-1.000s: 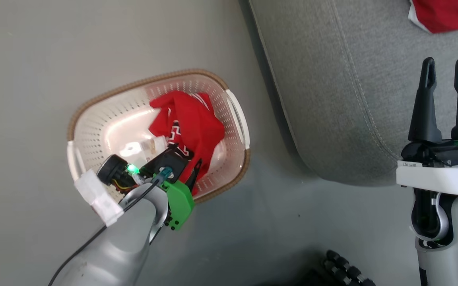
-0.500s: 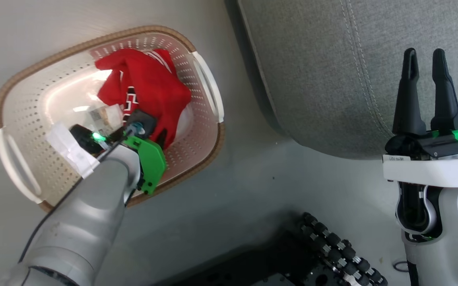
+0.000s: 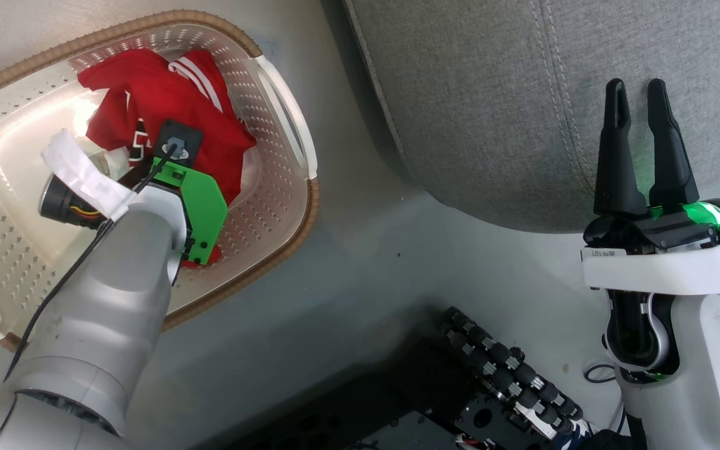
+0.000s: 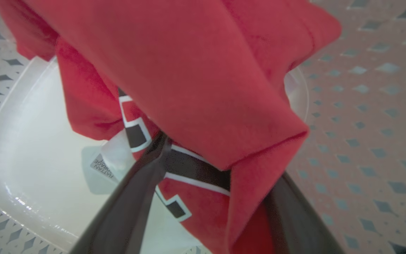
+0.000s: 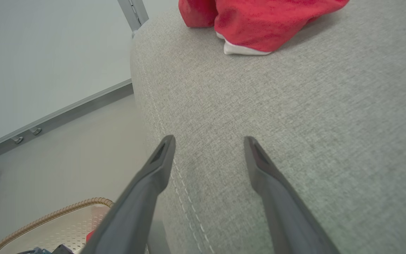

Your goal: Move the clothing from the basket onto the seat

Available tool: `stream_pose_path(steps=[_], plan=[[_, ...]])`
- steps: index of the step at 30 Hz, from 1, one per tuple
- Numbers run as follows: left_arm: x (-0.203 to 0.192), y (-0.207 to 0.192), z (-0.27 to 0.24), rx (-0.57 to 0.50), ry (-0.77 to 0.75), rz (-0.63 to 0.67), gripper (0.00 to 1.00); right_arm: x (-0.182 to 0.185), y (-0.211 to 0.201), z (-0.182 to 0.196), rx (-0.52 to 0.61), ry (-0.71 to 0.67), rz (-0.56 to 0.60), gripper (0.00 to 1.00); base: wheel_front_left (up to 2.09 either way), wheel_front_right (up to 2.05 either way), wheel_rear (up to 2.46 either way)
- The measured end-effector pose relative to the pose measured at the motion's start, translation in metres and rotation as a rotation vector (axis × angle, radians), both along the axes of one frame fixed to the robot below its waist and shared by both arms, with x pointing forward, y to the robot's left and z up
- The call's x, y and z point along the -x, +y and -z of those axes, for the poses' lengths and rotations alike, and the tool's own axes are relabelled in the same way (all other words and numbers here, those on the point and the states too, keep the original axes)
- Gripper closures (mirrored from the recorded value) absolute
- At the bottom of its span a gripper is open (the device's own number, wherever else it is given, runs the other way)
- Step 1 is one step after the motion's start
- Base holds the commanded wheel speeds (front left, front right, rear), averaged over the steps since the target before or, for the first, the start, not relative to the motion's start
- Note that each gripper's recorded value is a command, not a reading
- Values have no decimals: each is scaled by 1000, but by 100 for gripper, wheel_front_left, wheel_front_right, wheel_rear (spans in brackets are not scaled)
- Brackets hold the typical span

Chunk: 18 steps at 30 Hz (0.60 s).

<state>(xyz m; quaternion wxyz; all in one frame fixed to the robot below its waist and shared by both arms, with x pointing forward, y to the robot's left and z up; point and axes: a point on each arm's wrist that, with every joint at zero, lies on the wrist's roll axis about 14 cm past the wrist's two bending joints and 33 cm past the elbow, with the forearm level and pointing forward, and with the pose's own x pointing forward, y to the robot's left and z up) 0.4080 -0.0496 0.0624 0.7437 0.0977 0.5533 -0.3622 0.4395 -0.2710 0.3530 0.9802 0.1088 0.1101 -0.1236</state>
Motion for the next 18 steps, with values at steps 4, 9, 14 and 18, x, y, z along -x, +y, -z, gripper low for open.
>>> stream_pose_path(steps=[4, 9, 14, 18], plan=[[-5, 13, 9, -86, -3, 30, 0, 3, 1, 4, -11, 12, 6, 0, 0, 0, 0], [-5, 21, 16, -143, 28, 58, 0, 9, 0, 7, -22, 27, 17, 0, 0, 0, 0], [-2, 33, 23, -196, 60, 105, 0, 13, 0, 11, -24, 41, 23, 0, 0, 0, 0], [4, 35, 25, -199, 102, 121, 0, 13, 0, 14, -25, 46, 23, 0, 0, 0, 0]])
